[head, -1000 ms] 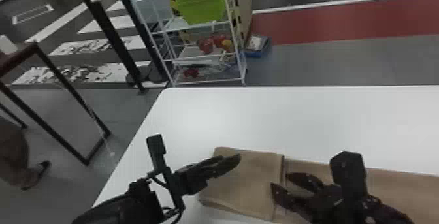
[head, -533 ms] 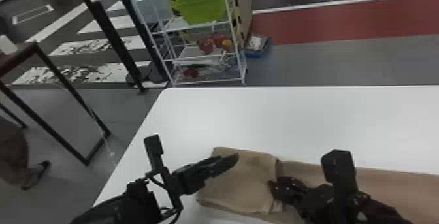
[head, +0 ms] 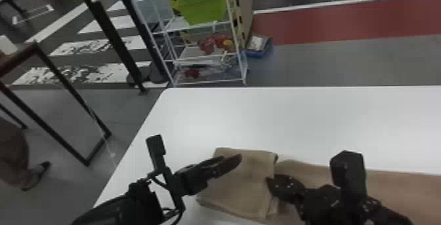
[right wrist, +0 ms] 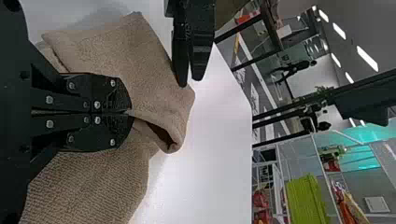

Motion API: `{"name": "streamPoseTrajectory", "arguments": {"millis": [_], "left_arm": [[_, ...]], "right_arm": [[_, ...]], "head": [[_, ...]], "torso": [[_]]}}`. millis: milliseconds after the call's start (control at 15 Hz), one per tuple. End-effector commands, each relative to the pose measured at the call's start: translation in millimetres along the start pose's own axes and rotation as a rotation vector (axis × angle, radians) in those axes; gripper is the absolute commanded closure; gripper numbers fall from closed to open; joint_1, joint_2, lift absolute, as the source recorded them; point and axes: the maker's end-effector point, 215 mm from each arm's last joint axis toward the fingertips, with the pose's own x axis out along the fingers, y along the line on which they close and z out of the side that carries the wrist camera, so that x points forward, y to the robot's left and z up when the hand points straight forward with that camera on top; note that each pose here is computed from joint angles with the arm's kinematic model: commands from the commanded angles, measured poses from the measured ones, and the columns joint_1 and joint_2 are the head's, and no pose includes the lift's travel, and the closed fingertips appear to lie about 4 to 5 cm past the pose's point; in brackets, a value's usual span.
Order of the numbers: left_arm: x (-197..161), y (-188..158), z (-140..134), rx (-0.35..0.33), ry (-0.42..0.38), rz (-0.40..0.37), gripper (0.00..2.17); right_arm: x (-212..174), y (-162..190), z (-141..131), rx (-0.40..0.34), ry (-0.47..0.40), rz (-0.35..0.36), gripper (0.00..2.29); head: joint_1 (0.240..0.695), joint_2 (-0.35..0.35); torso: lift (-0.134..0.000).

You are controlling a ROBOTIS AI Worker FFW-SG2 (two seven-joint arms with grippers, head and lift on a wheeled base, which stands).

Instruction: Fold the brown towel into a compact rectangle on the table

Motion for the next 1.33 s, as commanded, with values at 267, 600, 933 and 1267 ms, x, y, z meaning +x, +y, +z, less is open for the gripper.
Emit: {"name": "streamPoseTrajectory", "arguments": {"millis": [267,600,933,1267], "left_arm": [[1,-4,-3,0.002,0.006,-0.003,0.05],[-3,1,-7,-0.005,0.01,0.006,0.05],[-6,5,-6,-0.007,0.007,0.013,0.07],[-5,5,-5,-0.007,0.006,0.012,0.07]], "right_arm": [[-2,-17,-9,0.0,0.053,-0.055,1.27],[8,-37,-11,-0.013,0.064,-0.072,0.77],[14,-46,7,-0.056,0.023,-0.089,0.77],[18,-49,7,-0.05,0.044,-0.09,0.77]], "head": [[0.695,0.35],[0.695,0.35],[0.695,0.35],[0.695,0.35]], "torso": [[-0.122],[-0.122],[-0.122],[-0.122]]}}
